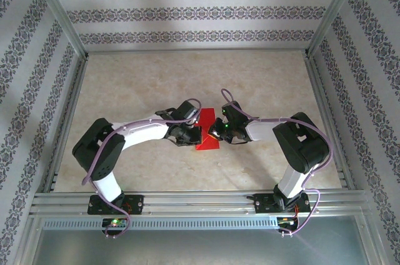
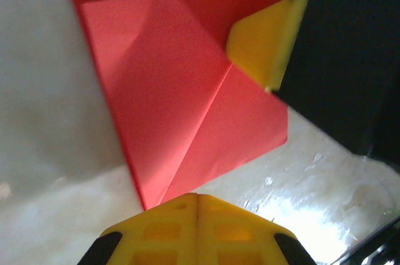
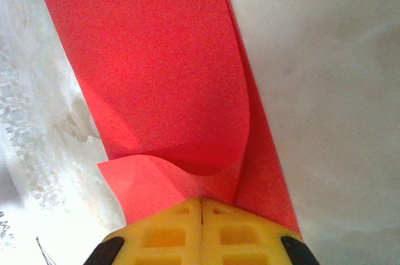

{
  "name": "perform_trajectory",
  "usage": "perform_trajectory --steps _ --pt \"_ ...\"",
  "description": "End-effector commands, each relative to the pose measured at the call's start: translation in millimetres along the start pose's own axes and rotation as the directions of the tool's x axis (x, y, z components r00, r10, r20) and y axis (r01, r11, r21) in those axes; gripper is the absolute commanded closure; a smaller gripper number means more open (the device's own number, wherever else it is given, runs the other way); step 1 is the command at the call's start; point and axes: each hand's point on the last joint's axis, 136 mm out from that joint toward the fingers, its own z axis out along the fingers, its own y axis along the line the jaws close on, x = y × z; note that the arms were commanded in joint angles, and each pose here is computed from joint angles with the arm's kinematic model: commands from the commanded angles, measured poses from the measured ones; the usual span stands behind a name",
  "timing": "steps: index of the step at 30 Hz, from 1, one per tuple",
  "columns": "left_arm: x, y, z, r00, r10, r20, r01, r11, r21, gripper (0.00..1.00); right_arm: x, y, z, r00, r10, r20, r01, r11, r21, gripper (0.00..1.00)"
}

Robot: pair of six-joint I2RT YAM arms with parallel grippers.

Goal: Fold a paper plane with a square sheet of paper (pick it up from the middle)
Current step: Fold the triangle a second time at the center of the table.

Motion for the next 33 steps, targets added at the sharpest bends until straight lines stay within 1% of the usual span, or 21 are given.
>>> perform_trajectory --steps 1,5,8,12,17,20,22,27,31,33 --pt "-3 -5 16 1.000 -0.020 -0.013 0.020 1.000 0.016 0.98 17 -61 9 0.997 0.067 -0.028 -0.060 0.975 0.215 0.98" --pt "5 4 23 0.998 -0.032 -0.047 0.031 0.999 -0.009 0.98 17 -60 9 0.997 0.066 -0.030 -0.058 0.975 0.213 0.98" --pt "15 19 27 0.997 -0.039 -0.071 0.036 0.998 -0.049 0.98 17 -60 9 0.997 0.067 -0.029 -0.059 0.975 0.212 0.98" --pt "42 48 30 0.991 -0.059 -0.124 0.045 0.992 -0.114 1.00 17 -61 8 0.997 0.069 -0.031 -0.061 0.974 0.216 0.98" --pt "79 82 21 0.980 -0.064 -0.190 0.029 0.983 -0.183 1.00 16 -61 8 0.997 0.069 -0.031 -0.060 0.975 0.216 0.98" --pt "86 83 9 0.980 -0.039 -0.193 0.005 0.984 -0.176 1.00 17 -61 8 0.997 0.069 -0.033 -0.061 0.975 0.215 0.98" --pt "79 72 -2 0.985 0.004 -0.173 -0.030 0.988 -0.149 1.00 16 -61 8 0.997 0.071 -0.031 -0.063 0.974 0.217 0.98" --pt "39 27 -22 0.995 0.086 -0.041 -0.088 0.995 -0.043 1.00 17 -61 9 0.997 0.067 -0.036 -0.057 0.974 0.219 0.98" --pt "6 1 -22 0.995 0.071 0.066 -0.073 0.997 0.022 1.00 16 -60 11 0.997 0.066 -0.036 -0.057 0.974 0.217 0.98" --pt "-3 -4 -15 0.995 0.043 0.089 -0.047 0.998 0.040 1.00 17 -60 11 0.997 0.067 -0.035 -0.058 0.974 0.218 0.98"
